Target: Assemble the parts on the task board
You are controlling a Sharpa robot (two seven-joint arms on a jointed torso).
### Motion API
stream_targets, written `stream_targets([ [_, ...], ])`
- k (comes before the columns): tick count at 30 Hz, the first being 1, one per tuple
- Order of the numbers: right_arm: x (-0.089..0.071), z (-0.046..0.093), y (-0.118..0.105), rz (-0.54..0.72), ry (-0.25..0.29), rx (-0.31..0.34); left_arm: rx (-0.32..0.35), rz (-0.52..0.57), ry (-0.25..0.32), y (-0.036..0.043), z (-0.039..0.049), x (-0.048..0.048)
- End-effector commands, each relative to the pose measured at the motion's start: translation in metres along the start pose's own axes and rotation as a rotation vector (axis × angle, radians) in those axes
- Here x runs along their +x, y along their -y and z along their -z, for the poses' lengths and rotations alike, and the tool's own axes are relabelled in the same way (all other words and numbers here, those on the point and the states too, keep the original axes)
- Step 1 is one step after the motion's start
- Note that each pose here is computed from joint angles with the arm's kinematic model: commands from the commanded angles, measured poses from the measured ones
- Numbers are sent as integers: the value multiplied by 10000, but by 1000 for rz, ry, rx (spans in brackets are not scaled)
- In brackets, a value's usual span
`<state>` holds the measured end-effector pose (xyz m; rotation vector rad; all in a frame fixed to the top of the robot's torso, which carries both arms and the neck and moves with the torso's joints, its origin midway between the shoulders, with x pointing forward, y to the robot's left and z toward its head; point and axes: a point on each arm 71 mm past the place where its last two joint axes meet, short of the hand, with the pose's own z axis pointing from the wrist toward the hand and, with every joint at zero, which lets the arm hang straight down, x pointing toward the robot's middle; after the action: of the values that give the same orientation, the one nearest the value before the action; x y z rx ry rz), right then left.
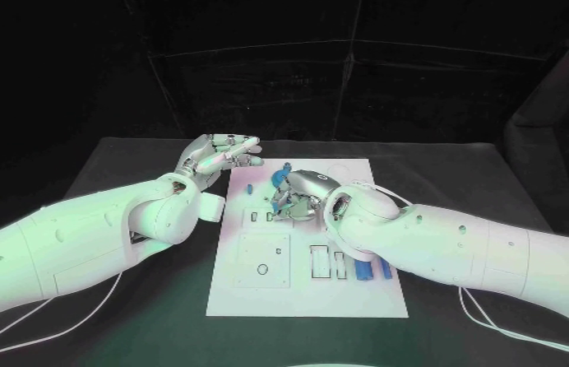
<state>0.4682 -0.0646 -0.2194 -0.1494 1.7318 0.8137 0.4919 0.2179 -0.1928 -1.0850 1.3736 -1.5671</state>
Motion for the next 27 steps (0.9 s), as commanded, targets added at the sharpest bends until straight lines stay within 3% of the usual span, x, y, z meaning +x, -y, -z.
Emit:
stream_targets([
  [1, 9, -3, 2, 38, -10, 7, 8, 7, -5, 15, -6, 13],
  [27, 97, -6, 23, 84, -89, 22, 5, 7, -5, 9, -15, 12],
])
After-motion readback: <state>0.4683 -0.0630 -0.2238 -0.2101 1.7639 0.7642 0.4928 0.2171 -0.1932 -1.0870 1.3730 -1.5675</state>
